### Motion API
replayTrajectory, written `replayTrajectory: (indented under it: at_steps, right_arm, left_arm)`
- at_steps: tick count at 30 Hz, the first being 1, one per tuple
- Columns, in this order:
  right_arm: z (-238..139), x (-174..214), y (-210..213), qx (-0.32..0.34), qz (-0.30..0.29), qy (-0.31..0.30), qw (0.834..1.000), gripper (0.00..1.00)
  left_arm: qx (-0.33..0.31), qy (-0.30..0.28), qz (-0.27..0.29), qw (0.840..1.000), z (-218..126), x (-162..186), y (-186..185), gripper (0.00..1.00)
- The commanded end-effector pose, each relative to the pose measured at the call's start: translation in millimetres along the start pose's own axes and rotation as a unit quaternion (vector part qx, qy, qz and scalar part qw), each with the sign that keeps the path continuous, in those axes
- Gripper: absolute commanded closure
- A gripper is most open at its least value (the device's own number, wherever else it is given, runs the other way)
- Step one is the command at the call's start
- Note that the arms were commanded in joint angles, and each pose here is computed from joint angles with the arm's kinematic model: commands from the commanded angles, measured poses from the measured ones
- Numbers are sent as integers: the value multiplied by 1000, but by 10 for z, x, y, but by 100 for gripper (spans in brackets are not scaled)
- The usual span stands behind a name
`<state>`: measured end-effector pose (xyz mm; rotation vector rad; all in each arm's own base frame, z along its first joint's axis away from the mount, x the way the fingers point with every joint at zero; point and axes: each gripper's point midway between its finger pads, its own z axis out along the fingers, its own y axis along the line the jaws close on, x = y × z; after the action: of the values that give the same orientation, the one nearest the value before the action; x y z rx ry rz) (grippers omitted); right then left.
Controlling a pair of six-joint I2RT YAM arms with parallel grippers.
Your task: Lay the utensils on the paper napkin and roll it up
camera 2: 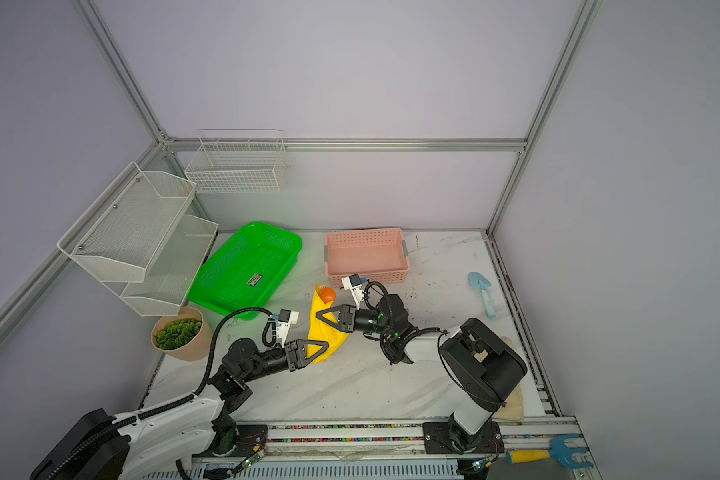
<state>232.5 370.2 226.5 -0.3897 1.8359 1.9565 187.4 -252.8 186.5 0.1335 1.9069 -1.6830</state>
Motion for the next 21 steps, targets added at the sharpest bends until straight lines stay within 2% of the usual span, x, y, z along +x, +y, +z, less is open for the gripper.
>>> replayTrajectory:
  at_steps: [1, 2, 4, 7, 11, 18, 19, 21]
  right_arm:
    - [58, -160, 322, -50, -34, -16, 998, 86]
    - [60, -165, 324, -51, -35, -15, 998, 83]
    - [67, -166, 339, -54, -36, -13, 998, 66]
    - [83, -151, 339, -57, -38, -5, 998, 48]
    - [98, -143, 361, -62, -42, 2, 997, 41]
    - [135, -163, 280, -49, -38, -1, 998, 36]
    - [139, -169, 278, -51, -37, -3, 998, 39]
    - [148, -184, 288, -58, -32, -7, 998, 51]
  left_arm:
    - [33, -5, 23, 999, 66, -148, -280, 86]
    - [33, -5, 23, 999, 62, -147, -284, 86]
    - [34, -7, 24, 999, 55, -151, -293, 87]
    - [35, -9, 25, 999, 52, -158, -298, 87]
    - [37, -10, 25, 999, 56, -164, -307, 88]
    - [49, -8, 31, 998, 96, -166, -370, 89]
    - [50, -8, 32, 998, 105, -162, -373, 89]
    - [51, -6, 32, 998, 125, -143, -372, 89]
